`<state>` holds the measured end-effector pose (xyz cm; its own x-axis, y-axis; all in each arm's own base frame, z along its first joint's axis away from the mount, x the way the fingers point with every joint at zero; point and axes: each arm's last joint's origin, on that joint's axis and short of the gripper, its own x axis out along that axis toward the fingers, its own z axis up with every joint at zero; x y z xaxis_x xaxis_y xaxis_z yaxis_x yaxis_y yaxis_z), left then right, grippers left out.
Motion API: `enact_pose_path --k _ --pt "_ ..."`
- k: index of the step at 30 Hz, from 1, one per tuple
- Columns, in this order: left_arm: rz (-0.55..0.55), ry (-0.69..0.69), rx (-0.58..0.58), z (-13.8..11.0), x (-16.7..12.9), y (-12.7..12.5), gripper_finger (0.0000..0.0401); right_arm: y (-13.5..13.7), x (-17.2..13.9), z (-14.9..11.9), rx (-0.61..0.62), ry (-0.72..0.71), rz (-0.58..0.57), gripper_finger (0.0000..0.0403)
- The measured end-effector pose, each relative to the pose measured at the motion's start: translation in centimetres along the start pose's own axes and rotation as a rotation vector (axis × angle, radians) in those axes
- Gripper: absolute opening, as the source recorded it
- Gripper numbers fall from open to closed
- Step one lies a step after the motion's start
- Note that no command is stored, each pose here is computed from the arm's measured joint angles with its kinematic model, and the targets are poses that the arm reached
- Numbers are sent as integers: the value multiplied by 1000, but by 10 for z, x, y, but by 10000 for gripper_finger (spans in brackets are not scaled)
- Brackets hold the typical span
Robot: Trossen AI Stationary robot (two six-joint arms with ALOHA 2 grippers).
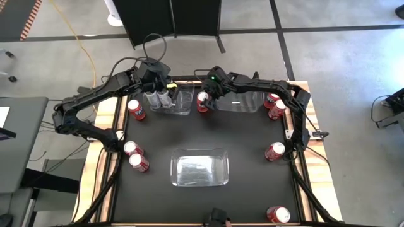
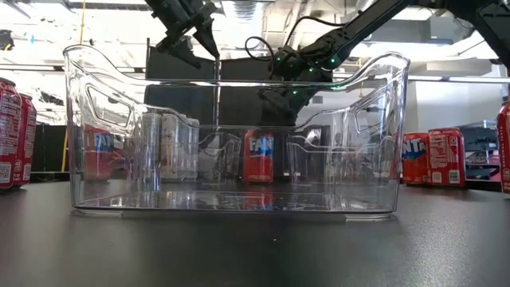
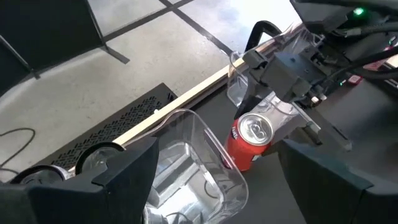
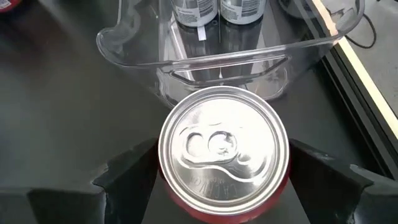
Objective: Sort soda cans
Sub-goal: Put the top center red soda can into the top right transparent bin
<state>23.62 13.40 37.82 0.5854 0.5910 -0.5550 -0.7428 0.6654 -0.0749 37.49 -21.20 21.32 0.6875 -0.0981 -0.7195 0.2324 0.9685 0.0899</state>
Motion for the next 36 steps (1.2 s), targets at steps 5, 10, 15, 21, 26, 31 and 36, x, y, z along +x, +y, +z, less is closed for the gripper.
enact_pose_path --k 5,10,15,21,26,31,36 --pt "-1 -5 -4 0 0 0 328 -1 0 0 2 -2 -2 326" --pt "0 -5 6 0 0 0 328 -2 -2 0 6 0 -4 279" --pt "0 -5 11 0 0 0 328 1 -16 2 34 11 -5 278" --pt "0 -5 11 0 0 0 328 1 -68 30 28 -87 -40 278" --pt "1 -1 11 0 0 0 328 -17 -109 37 45 -156 -129 278" --pt "9 47 14 -5 0 0 328 -51 -135 19 141 -101 -210 278" --pt "21 86 -19 -9 -1 1 328 -69 -131 -11 216 20 -213 278"
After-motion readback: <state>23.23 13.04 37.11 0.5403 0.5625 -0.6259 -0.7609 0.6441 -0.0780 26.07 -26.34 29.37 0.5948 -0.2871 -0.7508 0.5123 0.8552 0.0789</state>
